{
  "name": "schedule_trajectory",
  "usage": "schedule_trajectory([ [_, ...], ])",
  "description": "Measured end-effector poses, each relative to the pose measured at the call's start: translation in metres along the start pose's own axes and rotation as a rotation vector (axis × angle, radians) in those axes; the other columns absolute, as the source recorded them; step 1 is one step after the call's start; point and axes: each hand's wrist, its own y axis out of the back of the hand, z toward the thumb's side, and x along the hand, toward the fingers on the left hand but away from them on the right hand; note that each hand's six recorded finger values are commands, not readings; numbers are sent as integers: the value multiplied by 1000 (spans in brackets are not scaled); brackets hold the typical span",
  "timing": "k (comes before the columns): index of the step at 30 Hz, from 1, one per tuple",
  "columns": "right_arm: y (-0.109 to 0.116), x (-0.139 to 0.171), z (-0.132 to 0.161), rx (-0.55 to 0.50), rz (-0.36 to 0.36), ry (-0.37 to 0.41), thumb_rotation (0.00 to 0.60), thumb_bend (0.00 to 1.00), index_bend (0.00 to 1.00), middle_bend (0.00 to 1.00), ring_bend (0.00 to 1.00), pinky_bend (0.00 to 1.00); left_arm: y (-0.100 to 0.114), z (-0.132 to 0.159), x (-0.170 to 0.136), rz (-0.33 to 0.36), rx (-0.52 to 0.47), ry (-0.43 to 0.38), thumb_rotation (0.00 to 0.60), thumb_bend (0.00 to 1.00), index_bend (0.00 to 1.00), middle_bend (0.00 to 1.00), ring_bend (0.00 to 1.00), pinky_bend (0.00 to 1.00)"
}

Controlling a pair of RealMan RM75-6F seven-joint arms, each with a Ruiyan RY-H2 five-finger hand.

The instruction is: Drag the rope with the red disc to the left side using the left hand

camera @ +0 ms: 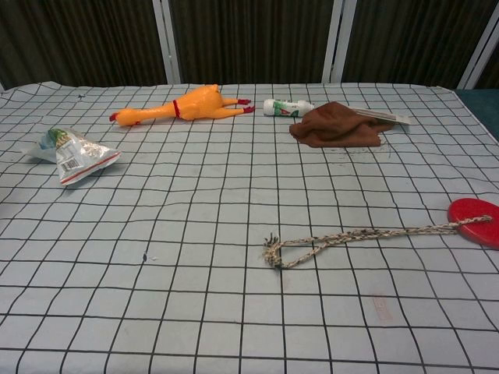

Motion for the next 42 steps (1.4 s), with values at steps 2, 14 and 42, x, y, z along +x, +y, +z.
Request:
schedule_trajectory([
  [2,-2,-1,1,-5,7,0,600,289,0,0,0,0,-1,-1,0,-4,-9,7,600,449,46,97,0,109],
  [14,9,-6,2,7,0,-1,600,289,0,0,0,0,-11,27,6,-35,-54,-93,600,448,70,110,12,127],
  [42,25,3,-37,-11,-37,-97,600,290,0,0,0,0,-90,306,49,-352,-146,-694,600,426,177,113,14,114],
])
